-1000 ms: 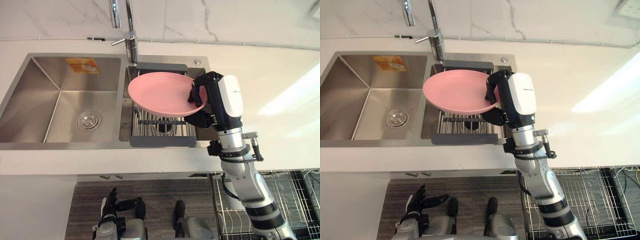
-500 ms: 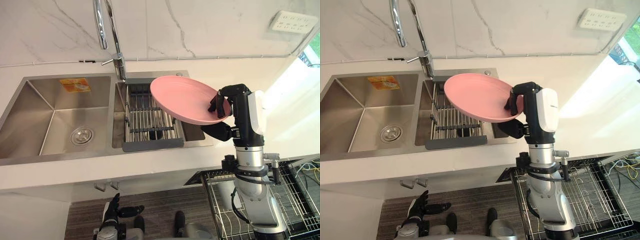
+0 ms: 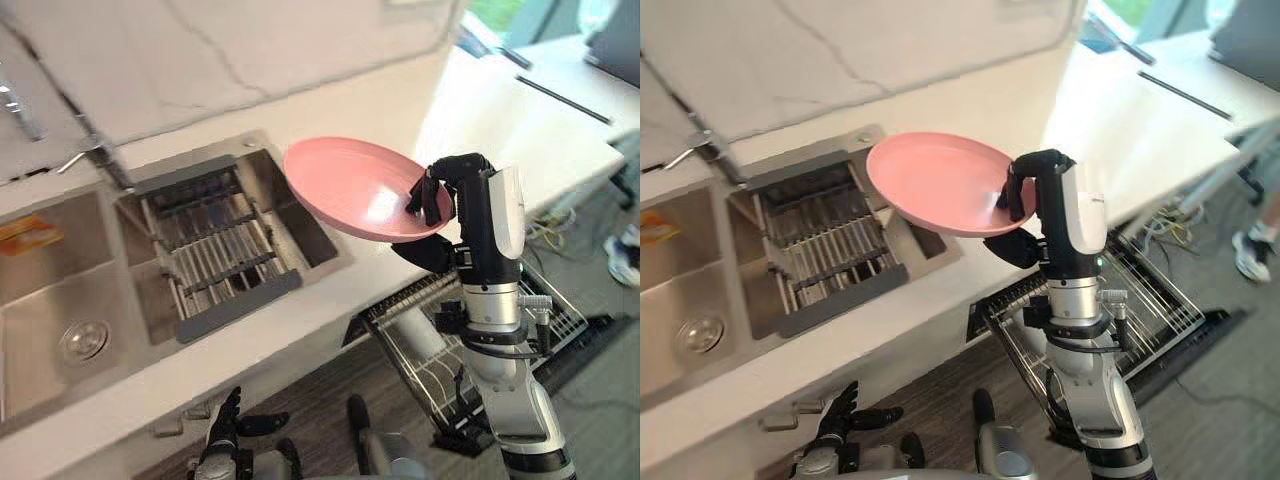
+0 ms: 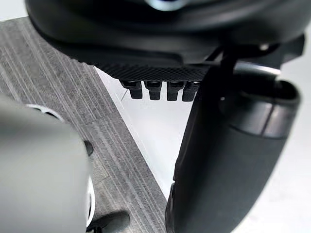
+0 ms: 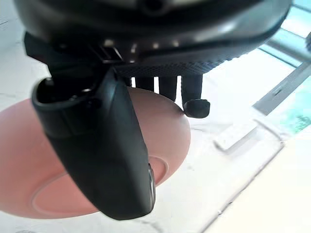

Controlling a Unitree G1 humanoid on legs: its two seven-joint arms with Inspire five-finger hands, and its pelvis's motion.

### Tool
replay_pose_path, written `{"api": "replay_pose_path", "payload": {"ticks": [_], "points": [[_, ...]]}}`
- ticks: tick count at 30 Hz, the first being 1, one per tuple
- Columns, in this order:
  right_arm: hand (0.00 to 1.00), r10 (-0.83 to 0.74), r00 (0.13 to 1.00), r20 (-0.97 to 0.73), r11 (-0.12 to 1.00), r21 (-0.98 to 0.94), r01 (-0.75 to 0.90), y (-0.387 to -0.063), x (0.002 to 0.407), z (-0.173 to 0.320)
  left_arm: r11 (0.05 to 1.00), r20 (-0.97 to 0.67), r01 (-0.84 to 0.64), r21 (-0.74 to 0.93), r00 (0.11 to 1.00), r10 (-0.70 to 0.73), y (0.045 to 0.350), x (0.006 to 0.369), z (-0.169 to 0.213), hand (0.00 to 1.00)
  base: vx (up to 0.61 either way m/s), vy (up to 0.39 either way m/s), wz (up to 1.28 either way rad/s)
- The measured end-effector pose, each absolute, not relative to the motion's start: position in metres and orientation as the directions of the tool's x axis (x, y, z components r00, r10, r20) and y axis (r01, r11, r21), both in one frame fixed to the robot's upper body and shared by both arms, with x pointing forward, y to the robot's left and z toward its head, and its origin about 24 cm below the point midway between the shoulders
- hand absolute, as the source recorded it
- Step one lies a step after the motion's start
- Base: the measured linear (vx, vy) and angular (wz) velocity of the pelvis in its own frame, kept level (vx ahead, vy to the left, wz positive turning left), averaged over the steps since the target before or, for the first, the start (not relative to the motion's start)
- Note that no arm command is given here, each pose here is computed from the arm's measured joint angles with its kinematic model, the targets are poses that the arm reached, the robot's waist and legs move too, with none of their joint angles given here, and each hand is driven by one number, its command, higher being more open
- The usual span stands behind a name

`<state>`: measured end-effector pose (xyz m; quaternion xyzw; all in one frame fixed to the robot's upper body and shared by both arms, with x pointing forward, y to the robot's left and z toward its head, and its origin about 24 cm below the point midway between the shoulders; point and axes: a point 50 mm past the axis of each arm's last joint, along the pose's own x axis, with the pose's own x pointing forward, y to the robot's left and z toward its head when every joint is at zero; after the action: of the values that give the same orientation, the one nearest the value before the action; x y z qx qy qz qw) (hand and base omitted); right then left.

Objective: Walk over to the sink, pick up the cup, carry it to the dishwasher, place the cup inside the dishwasher, then close the dishwasher door

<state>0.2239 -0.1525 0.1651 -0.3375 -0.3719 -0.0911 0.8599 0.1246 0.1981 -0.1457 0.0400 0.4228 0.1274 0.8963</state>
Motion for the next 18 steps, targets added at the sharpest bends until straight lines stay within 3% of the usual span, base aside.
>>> {"api": "replay_pose_path", "payload": {"ticks": [9,18], "points": [[0.0,0.118,0.738,0.665,0.746,-0.55,0.376,-0.15,0.232,0.155,0.954,-0.738,-0.24,0.182,0.607,0.294,0.201,0.123,-0.144,1.0,0.0,-0.116,-0.44],[0.0,-0.05,0.763,0.644,0.659,-0.553,0.51,-0.195,0.22,0.148,0.959,-0.757,-0.202,0.2,0.59,0.282,0.199,0.117,-0.148,1.0,0.06,-0.009,-0.05]]}}
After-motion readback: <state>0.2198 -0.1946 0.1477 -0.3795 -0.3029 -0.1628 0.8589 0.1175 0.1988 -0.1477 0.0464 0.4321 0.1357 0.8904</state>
